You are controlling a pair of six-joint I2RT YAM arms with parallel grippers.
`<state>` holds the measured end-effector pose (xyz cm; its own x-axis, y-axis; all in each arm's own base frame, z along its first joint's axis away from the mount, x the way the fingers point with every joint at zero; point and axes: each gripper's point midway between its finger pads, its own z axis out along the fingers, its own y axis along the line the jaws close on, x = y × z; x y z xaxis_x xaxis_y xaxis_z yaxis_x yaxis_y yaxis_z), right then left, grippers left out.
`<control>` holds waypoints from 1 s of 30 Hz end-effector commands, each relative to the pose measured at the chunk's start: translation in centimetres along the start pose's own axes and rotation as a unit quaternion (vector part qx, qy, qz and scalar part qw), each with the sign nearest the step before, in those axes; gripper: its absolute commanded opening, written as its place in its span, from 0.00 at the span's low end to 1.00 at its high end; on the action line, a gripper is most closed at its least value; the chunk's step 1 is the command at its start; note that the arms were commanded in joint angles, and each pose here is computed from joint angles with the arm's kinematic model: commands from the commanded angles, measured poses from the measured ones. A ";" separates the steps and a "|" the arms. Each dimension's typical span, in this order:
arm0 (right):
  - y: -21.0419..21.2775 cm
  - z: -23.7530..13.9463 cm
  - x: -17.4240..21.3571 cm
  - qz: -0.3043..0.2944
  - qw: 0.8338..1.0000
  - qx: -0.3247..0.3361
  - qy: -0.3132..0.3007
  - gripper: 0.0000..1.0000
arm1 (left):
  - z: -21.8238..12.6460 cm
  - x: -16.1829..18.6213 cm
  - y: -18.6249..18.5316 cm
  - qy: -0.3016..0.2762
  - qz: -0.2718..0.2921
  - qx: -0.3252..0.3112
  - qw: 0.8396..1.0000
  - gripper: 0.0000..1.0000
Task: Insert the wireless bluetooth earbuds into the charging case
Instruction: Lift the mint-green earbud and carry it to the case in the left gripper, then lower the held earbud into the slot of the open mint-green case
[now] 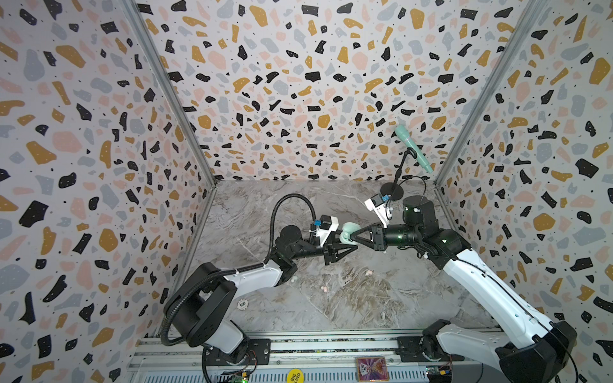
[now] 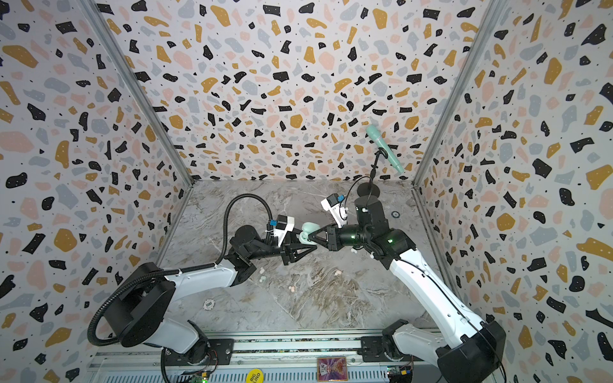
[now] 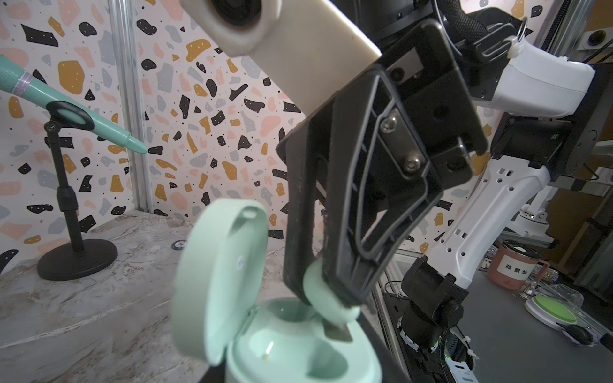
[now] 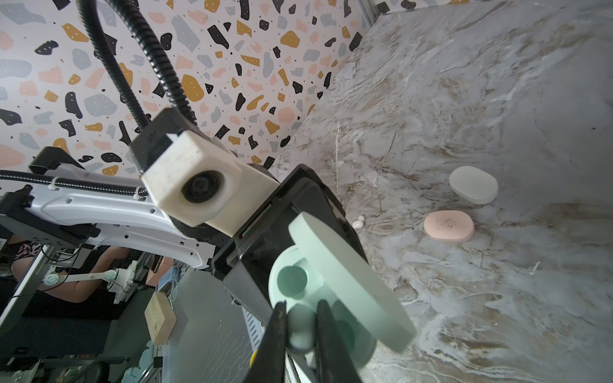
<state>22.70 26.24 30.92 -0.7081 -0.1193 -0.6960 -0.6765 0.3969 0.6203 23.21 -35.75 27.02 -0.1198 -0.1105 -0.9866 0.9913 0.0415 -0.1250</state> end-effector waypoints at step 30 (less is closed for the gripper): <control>1.6 -1.7 -0.1 -0.019 1.000 -0.002 0.005 0.09 | -0.2 -3.0 -2.5 -0.058 0.037 0.049 0.996 0.36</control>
<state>22.26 25.84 30.84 -0.7130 -0.1403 -0.6870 -0.6743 0.4059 0.6170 22.38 -35.83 27.81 -0.1437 -0.1614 -0.9764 0.9896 -0.0152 -0.1431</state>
